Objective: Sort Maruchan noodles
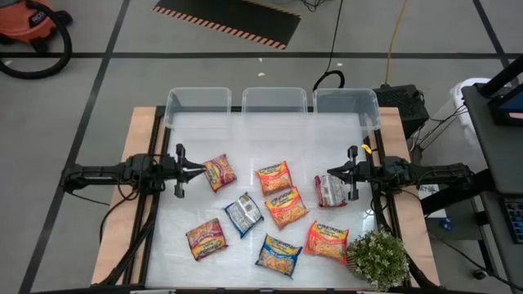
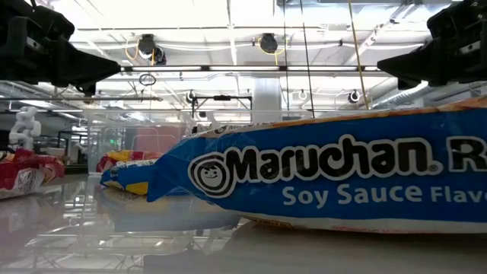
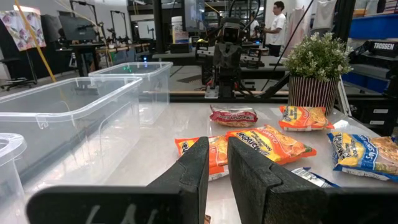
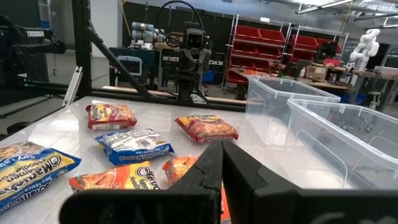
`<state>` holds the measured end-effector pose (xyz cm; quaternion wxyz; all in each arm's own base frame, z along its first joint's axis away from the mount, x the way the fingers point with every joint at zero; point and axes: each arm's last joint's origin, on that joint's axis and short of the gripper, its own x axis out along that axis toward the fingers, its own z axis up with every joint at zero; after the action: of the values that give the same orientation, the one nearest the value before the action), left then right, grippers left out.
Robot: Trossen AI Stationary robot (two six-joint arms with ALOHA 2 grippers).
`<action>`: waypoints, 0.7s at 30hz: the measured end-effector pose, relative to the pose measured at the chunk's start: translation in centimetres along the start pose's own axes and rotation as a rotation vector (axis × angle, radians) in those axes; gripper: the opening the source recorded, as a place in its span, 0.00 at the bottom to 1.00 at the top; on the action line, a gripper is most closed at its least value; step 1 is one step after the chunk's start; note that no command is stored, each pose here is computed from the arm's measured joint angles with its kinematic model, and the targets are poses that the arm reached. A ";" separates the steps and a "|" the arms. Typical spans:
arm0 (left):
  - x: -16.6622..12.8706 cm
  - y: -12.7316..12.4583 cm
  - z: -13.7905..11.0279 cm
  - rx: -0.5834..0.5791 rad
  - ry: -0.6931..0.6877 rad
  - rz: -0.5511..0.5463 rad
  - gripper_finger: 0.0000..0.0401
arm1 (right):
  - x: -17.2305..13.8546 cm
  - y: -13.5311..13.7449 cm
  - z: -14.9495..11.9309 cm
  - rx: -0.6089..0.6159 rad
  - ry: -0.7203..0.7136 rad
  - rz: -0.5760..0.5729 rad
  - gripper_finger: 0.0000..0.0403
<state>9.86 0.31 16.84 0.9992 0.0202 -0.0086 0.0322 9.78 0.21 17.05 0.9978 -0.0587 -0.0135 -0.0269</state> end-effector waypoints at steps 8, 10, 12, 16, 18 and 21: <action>0.0 0.0 0.0 0.000 0.000 0.000 0.16 | 0.0 -0.2 0.9 -0.015 -0.093 -0.038 0.00; 0.0 0.0 0.0 0.000 0.000 0.000 0.16 | -0.1 -0.2 1.3 -0.008 -0.127 -0.044 0.00; 0.0 0.0 0.0 0.000 0.000 0.000 0.16 | -0.1 -0.3 1.4 -0.009 -0.127 -0.048 0.00; 0.0 0.0 0.0 0.000 0.000 0.000 0.16 | -0.1 -0.5 2.4 -0.008 -0.120 -0.075 0.00; 0.0 0.0 0.0 0.000 -0.001 0.000 0.16 | -0.1 -0.6 3.7 -0.007 -0.135 -0.077 0.00; 0.0 0.0 0.0 0.000 -0.001 0.000 0.16 | 0.1 -0.8 5.4 -0.013 -0.092 -0.072 0.00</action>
<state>9.86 0.31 16.85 0.9992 0.0202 -0.0090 0.0324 9.75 0.04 22.48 0.9941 -0.0660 -0.0610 -0.0600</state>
